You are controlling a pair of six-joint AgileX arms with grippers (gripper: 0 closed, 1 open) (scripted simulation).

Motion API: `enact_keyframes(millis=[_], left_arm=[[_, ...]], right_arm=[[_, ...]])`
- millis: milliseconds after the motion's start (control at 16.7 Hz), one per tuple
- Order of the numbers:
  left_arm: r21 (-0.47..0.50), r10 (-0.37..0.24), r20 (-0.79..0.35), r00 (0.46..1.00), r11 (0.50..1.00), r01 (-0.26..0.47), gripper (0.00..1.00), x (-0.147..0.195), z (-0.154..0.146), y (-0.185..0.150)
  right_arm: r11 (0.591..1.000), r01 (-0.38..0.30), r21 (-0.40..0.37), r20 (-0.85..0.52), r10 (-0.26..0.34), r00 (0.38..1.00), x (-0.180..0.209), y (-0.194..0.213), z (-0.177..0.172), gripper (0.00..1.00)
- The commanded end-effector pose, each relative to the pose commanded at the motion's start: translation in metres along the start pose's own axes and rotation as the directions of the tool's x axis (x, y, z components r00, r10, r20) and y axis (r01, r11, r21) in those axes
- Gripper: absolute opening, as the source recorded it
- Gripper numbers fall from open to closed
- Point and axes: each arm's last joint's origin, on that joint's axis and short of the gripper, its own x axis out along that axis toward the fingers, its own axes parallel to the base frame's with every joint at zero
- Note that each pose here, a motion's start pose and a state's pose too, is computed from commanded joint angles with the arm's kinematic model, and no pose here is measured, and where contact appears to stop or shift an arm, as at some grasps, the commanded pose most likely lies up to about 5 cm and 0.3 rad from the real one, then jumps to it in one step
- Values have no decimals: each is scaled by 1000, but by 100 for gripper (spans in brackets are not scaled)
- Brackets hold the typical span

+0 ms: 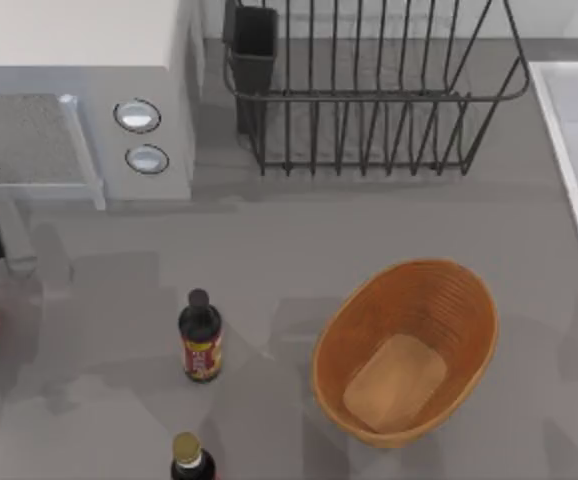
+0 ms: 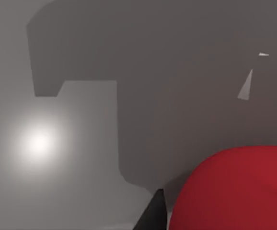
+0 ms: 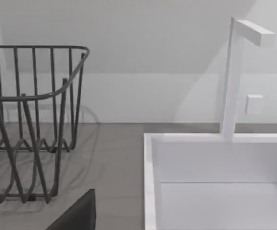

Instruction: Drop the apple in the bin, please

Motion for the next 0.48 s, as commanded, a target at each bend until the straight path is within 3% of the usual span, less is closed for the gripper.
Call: enact_keyframes(millis=[180,480], left_arm=[[55,0,11,1000,998,-1,0,-20,0,-6],[166,37,50,998,985,-45,0,-95,6,-16]], right_arm=[[1000,0,0,0,0,1000,0,0,0,100],[1000,0,0,0,0,1000,0,0,0,100]])
